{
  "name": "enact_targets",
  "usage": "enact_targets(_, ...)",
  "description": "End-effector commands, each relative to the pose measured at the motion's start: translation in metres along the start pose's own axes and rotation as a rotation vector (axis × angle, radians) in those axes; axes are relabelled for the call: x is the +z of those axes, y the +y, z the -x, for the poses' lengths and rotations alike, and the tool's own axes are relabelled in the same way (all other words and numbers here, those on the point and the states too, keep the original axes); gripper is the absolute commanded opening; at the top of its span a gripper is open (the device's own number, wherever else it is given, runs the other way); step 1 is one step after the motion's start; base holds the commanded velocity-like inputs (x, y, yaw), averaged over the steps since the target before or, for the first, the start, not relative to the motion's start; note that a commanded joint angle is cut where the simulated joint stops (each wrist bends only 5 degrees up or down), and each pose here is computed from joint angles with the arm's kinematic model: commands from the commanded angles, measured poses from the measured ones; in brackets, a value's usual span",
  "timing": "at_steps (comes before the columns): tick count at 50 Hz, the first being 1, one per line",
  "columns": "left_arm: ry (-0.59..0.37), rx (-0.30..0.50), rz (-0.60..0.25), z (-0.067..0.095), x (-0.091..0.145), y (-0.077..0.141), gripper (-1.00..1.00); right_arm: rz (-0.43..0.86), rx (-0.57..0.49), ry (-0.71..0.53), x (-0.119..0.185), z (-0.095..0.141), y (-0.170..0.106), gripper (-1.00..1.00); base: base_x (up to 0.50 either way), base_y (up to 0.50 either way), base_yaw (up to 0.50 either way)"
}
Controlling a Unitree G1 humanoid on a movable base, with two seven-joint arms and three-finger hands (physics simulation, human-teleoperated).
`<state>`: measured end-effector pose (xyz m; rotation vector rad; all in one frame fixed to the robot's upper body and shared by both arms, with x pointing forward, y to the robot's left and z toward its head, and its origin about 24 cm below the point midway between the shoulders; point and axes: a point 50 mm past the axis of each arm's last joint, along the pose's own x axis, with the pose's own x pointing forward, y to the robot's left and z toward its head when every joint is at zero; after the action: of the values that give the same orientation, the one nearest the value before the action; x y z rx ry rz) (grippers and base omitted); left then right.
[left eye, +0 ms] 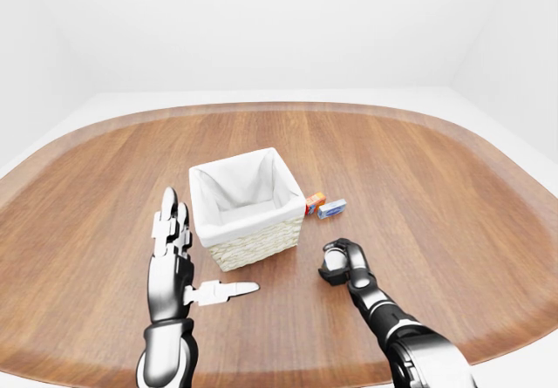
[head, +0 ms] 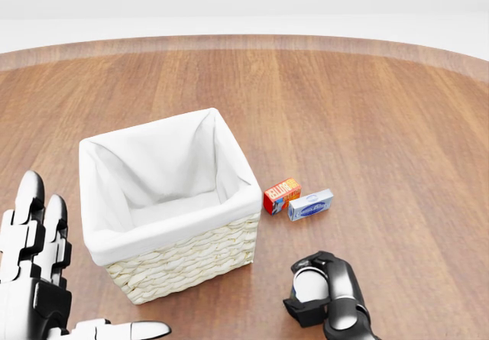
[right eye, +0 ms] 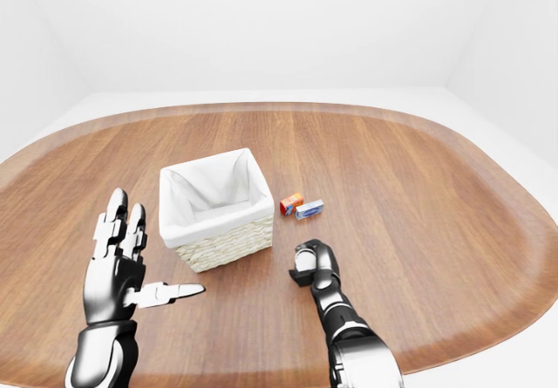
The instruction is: Pick up the alphabet soup and put it in the basket.
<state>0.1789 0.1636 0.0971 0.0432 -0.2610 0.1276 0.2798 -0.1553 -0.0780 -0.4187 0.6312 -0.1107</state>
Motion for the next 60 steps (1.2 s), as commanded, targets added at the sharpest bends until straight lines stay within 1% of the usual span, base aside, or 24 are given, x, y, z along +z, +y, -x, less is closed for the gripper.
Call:
enact_targets(1,-0.001,0.001,0.003,0.002,0.001,0.001,1.0,-0.012,0.041,0.106,-0.033,0.01,0.011,-1.0,0.0,0.0,0.0)
enact_targets(11,-0.015,0.007,0.008,0.004,0.006,0.004,1.0,-0.007,0.046,0.106,-0.034,0.01,0.011,-1.0,0.0,0.0,0.0)
enact_targets(19,-0.014,0.008,0.007,0.003,0.005,0.004,1.0,-0.004,0.044,0.105,-0.034,0.01,0.011,-1.0,0.0,0.0,0.0)
enact_targets(33,-0.024,0.011,0.013,0.003,0.008,0.005,1.0,-0.059,0.024,0.064,-0.022,0.004,-0.001,-1.0,0.0,0.0,0.0)
enact_targets(51,-0.024,0.01,0.013,0.002,0.007,0.004,1.0,-0.148,0.02,-0.034,-0.006,0.002,-0.014,-1.0,0.0,0.0,0.0)
enact_targets(60,-0.021,0.006,0.012,0.002,0.006,0.003,1.0,-0.218,0.0,-0.165,0.012,0.007,-0.028,-1.0,0.0,0.0,0.0)
